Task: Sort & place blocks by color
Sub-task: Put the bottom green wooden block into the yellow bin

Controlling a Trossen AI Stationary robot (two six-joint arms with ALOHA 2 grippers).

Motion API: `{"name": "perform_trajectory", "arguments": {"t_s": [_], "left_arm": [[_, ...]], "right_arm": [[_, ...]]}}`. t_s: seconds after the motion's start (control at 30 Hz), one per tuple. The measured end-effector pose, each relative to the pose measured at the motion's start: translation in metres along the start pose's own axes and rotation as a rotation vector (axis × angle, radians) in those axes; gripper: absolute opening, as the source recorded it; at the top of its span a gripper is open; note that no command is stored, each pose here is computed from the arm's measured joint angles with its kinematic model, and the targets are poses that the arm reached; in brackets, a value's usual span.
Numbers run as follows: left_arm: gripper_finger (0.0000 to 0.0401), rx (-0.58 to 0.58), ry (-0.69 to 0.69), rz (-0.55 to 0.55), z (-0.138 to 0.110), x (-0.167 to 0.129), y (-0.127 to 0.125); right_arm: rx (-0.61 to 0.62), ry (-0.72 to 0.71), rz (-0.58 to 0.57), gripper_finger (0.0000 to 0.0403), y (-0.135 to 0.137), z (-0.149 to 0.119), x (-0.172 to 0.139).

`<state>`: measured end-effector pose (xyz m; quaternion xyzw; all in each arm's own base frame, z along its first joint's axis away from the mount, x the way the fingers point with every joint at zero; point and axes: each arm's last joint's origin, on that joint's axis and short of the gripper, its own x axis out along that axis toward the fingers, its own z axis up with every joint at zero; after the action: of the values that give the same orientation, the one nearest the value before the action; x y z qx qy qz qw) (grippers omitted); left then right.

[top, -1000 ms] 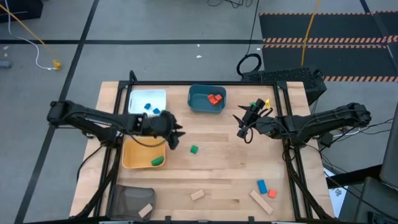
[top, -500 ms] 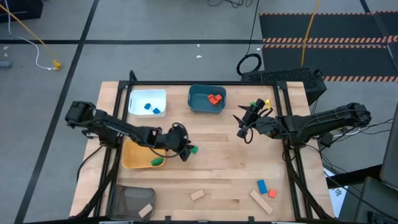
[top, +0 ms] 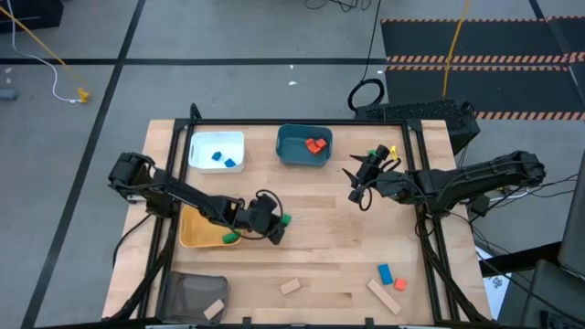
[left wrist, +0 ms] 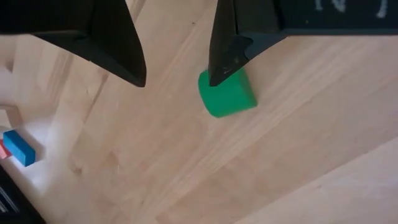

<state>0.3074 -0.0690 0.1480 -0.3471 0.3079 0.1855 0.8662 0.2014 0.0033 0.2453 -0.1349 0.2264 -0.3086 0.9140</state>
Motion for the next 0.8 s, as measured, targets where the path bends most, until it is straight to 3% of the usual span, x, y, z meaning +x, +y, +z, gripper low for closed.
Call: {"name": "perform_trajectory", "arguments": {"t_s": [0.37, 0.8], "left_arm": [[0.0262, -0.022, 0.007, 0.059, 0.005, 0.009, 0.012], [0.0257, -0.041, 0.041, 0.073, -0.005, 0.028, 0.019]], "right_arm": [[0.0, 0.0, 0.0, 0.0205, 0.0, 0.0, 0.0], [0.0, -0.001, 0.0, 0.0205, 0.0, 0.0, 0.0]]}}
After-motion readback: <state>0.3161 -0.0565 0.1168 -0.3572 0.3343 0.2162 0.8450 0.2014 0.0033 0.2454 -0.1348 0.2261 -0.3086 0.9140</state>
